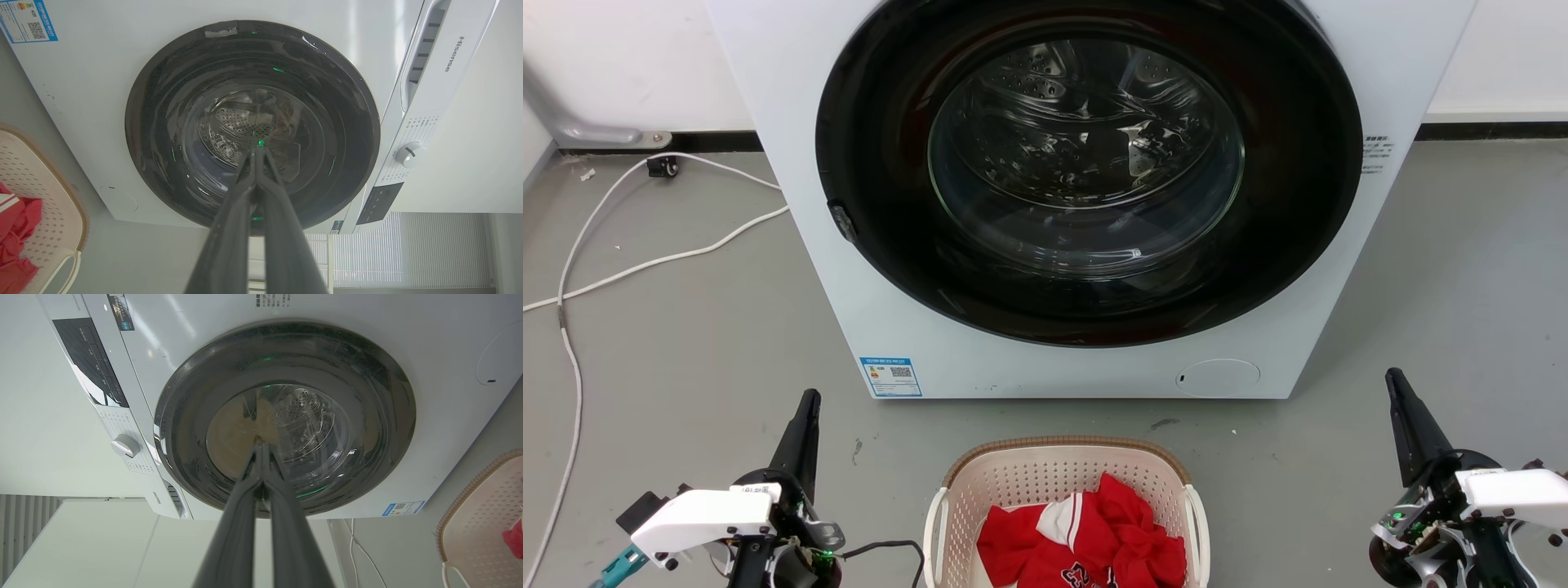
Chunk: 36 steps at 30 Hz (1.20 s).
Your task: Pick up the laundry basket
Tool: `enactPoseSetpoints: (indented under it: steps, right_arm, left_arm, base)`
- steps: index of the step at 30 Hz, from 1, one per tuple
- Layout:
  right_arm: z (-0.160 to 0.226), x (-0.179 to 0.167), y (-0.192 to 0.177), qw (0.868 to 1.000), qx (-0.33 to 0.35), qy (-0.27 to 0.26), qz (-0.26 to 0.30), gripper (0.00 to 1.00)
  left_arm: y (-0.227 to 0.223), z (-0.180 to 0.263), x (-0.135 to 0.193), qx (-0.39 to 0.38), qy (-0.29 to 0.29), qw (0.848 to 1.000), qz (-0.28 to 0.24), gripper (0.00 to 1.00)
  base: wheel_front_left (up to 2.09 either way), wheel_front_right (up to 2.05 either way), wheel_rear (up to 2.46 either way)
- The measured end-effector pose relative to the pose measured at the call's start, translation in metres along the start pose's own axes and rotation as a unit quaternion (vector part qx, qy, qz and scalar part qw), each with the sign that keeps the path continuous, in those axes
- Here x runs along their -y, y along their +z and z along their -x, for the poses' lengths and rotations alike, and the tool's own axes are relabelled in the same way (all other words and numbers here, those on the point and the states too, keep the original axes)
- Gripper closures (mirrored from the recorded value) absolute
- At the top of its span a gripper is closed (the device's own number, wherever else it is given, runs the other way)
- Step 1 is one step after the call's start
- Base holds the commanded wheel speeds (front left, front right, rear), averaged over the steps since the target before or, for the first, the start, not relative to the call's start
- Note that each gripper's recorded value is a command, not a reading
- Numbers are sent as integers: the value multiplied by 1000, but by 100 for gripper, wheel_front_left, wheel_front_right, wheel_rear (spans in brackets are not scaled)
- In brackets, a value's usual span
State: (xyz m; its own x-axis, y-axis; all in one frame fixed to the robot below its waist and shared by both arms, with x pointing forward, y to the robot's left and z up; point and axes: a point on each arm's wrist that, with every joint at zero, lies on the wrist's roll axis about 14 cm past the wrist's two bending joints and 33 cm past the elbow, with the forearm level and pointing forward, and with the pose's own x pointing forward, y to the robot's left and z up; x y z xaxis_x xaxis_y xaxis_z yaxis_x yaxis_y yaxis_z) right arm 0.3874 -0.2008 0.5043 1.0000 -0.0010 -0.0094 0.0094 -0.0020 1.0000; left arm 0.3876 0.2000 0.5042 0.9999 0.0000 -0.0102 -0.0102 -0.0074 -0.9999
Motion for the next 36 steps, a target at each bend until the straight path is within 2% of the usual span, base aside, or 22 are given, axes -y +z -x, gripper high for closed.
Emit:
enactPoseSetpoints:
  steps: [17, 18, 25, 36]
  right_arm:
    - [0, 0, 0, 1000, -1, 0, 0, 100]
    - [0, 1, 0, 1000, -1, -2, 0, 0]
    - [18, 38, 0, 998, 4, -56, -6, 0]
    - [19, 37, -1, 998, 16, -55, 17, 0]
  left_arm:
    - [0, 0, 0, 0, 0, 1000, -2, 100]
    - [0, 0, -2, 0, 3, 1000, -2, 0]
    - [-1, 18, -37, 3, 56, 998, 4, 0]
    - [4, 17, -31, 25, 47, 998, -16, 0]
  base:
    - [0, 0, 0]
    - [0, 0, 0]
    - [0, 0, 0]
    - [0, 0, 0]
